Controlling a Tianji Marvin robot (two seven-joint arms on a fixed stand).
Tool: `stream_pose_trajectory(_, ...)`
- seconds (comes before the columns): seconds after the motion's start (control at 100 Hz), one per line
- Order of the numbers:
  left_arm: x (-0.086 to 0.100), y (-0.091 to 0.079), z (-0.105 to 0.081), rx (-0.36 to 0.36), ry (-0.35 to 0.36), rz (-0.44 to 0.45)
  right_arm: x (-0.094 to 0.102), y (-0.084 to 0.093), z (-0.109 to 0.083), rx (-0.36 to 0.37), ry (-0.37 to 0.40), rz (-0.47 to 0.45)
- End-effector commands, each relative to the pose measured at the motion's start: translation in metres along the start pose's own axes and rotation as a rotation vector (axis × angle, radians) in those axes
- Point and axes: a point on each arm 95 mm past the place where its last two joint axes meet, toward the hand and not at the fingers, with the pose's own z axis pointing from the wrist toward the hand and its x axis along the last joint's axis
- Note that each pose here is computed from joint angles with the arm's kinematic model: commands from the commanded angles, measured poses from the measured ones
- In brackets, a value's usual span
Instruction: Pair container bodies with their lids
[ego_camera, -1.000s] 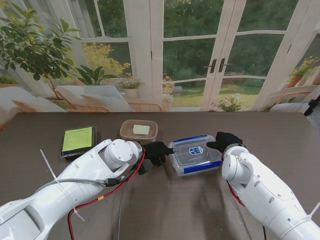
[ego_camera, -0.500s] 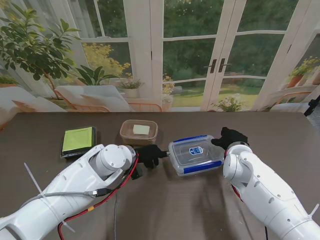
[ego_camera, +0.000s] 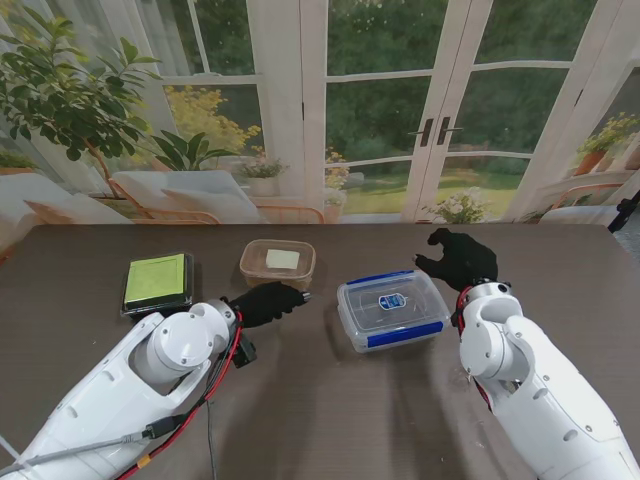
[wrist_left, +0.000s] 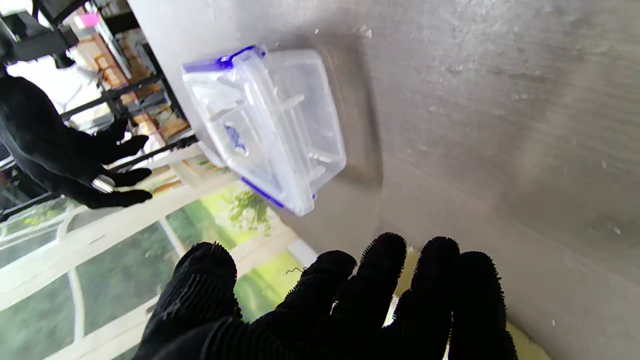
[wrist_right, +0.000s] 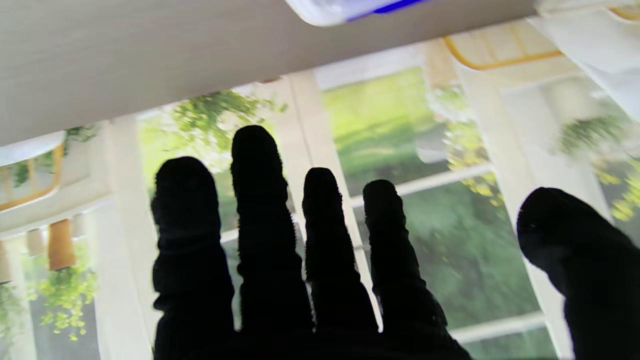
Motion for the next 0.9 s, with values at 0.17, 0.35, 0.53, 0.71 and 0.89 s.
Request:
stream_pose_trajectory(0.17,0.005,0.001,-0.027,0.096,0.092,0.019,0.016,0.014,-0.036,-0.037,0.158,0.127)
stream_pose_trajectory(0.35,0.004,0.014,-0.045,0.152,0.162,0.043,0.020,0.012,-0.062,-0.022,0.260,0.253)
stream_pose_trajectory(0.53,0.000,0.031,-0.057,0.222,0.234,0.062,0.022,0.000,-0.086,0.010,0.335,0.348)
stream_pose_trajectory(0.71,-0.004,0.047,-0.066,0.246,0.260,0.083,0.023,-0.016,-0.102,0.033,0.363,0.411)
stream_pose_trajectory(0.89,-0.015,0.059,-0.072,0.339,0.279,0.057,0.021,-0.031,-0.108,0.053,0.388,0.419)
